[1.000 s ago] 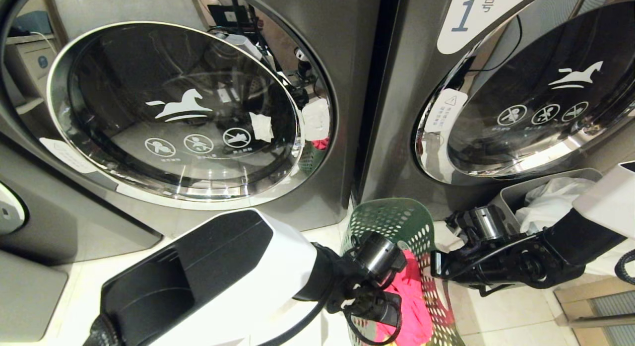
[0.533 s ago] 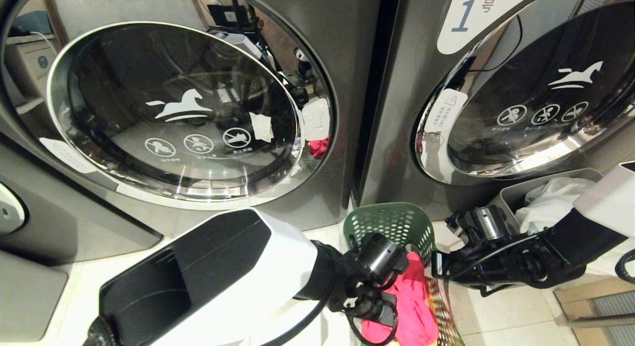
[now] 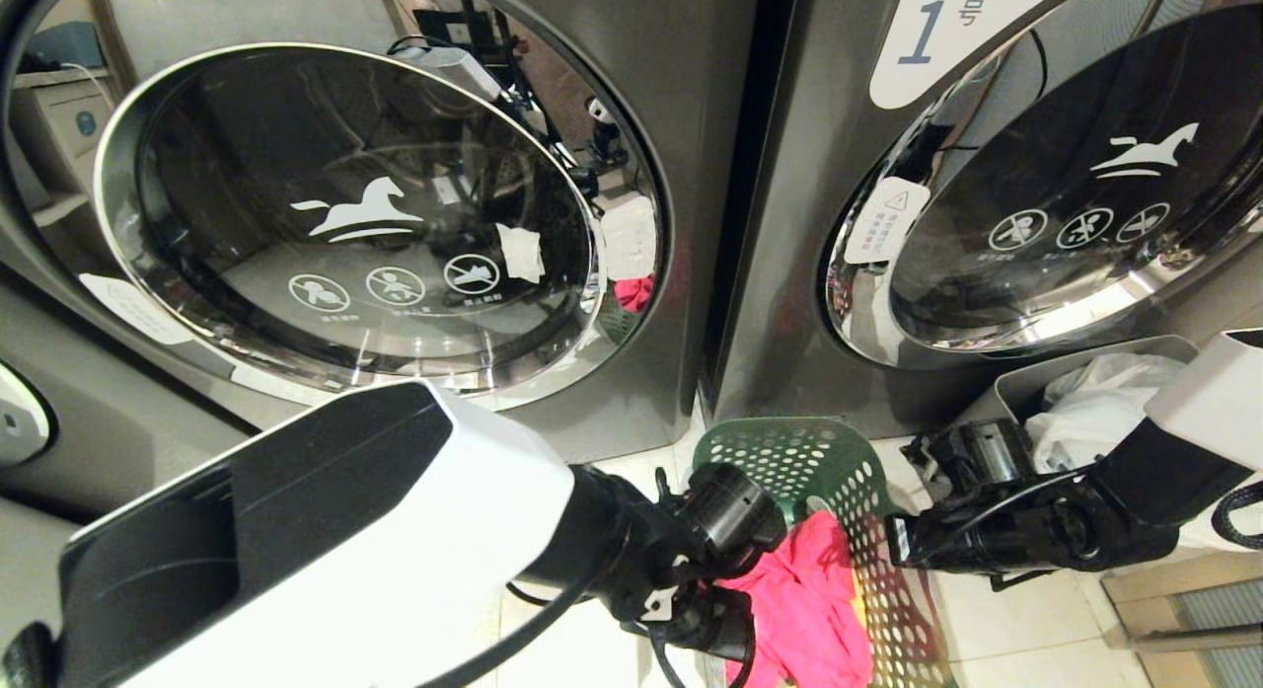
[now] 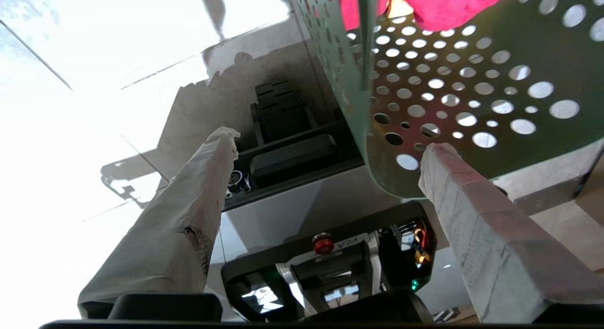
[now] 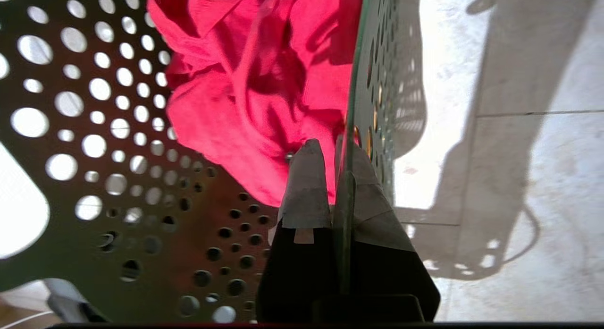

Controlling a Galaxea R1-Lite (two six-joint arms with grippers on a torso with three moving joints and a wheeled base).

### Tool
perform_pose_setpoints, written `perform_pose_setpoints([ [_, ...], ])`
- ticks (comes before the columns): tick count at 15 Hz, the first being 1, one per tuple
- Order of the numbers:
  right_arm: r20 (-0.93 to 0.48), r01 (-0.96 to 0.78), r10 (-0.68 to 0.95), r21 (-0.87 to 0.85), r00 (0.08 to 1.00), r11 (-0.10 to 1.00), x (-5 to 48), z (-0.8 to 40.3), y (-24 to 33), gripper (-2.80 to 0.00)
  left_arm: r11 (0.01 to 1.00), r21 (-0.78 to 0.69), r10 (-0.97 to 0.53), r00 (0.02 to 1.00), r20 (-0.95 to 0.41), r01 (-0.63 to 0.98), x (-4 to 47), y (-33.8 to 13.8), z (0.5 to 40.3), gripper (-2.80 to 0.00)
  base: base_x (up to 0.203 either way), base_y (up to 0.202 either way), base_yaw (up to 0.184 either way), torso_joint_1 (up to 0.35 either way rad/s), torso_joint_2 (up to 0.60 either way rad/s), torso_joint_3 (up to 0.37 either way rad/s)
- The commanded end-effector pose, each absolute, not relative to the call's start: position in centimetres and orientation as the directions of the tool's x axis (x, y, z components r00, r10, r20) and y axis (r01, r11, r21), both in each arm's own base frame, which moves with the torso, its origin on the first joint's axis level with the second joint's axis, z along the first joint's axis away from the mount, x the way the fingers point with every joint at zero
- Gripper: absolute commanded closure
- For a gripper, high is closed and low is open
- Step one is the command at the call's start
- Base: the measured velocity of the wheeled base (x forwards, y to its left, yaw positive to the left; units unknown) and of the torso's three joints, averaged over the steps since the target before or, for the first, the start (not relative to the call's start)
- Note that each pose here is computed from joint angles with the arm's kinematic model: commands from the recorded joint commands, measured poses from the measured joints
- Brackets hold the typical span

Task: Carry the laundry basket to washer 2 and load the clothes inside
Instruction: Pick up the clothes basket and put it beside the washing machine

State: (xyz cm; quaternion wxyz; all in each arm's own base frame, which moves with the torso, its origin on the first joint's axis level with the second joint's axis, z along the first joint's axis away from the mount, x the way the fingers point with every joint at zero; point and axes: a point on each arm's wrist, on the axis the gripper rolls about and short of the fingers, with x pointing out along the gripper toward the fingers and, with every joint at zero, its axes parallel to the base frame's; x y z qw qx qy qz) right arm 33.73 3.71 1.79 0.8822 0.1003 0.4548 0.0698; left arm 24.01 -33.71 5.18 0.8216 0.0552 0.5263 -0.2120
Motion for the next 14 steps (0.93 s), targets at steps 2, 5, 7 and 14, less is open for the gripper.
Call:
perform_pose_setpoints([
  [2,-0.793,-0.019,0.185,0.214,0.581,0.977,34.1,1.4,2.1,0.00,0.901,-0.151,-0.315,0.376,-0.871,0.406,23.8,-33.5,6.8,-2.80,0.000,0.000,0.000,0.000,0.00,0.000],
  [5,-0.788,-0.041,0.147,0.153,0.598,0.987,34.3,1.6,0.1,0.00,0.901,-0.153,-0.316,0.375,-0.871,0.405,23.8,-33.4,7.0,-2.80,0.000,0.000,0.000,0.000,0.00,0.000],
  [7,-0.780,-0.051,0.121,0.115,0.614,0.992,34.7,1.8,-1.2,0.00,0.902,-0.160,-0.321,0.377,-0.869,0.401,23.8,-33.5,7.1,-2.80,0.000,0.000,0.000,0.000,0.00,0.000],
  [14,-0.739,-0.037,0.095,0.094,0.667,0.995,35.8,4.2,-2.4,0.00,0.904,-0.164,-0.325,0.386,-0.863,0.395,23.7,-33.3,7.5,-2.80,0.000,0.000,0.000,0.000,0.00,0.000],
])
